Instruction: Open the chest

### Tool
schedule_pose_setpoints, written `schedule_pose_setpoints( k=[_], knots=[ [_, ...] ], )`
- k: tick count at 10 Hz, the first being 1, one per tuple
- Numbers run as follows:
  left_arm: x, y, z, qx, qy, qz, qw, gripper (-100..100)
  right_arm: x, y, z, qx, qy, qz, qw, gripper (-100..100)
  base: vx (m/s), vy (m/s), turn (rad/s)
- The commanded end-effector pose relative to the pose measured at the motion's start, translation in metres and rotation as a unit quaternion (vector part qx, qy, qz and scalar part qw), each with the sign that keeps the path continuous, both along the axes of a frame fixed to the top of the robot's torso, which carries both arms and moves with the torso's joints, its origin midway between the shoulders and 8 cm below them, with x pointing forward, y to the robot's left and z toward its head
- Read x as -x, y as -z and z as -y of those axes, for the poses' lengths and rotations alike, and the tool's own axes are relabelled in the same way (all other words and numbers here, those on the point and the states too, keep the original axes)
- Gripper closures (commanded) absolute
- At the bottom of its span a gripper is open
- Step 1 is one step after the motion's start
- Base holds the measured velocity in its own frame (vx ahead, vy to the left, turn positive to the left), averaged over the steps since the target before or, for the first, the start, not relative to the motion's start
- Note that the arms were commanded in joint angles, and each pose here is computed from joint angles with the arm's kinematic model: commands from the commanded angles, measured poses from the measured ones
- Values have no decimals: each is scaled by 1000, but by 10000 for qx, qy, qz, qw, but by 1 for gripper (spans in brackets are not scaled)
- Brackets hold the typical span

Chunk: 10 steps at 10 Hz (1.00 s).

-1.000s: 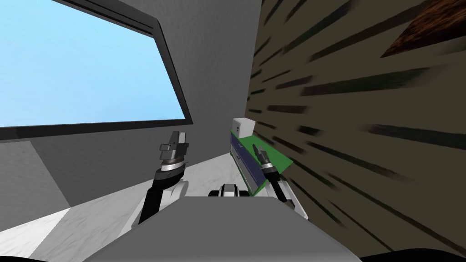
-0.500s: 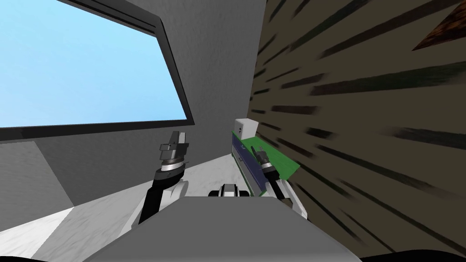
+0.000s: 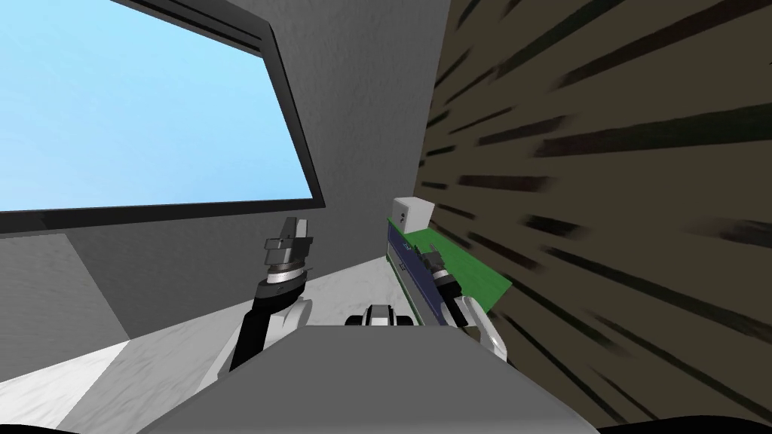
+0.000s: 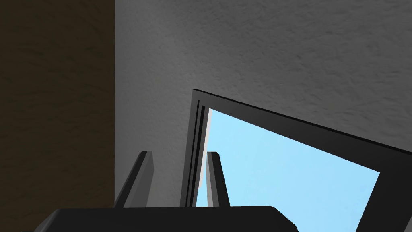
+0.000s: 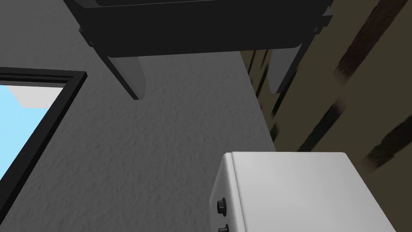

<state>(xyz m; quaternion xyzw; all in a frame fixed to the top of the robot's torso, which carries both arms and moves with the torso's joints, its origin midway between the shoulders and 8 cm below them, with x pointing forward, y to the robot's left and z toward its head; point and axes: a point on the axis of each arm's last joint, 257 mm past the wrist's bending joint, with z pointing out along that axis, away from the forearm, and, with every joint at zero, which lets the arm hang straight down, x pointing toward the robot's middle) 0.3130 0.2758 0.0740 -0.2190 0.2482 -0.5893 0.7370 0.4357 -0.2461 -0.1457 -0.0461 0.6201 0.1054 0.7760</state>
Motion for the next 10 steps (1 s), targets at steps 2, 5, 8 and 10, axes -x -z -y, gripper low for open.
schedule_pose_setpoints(
  k=[2,5,8,10],
  knots=[
    [0,0,0,0,0,0,10000,0,-9,18,9,858,217,-114,9960,-100,45,36,39],
    [0,0,0,0,0,0,10000,0,-13,33,15,1534,350,-203,9873,-100,69,48,49],
    [0,0,0,0,0,0,10000,0,-17,47,24,2145,468,-289,9752,-100,37,37,38],
    [0,0,0,0,0,0,10000,0,-21,59,33,2659,574,-370,9616,-100,53,59,59]
  ],
)
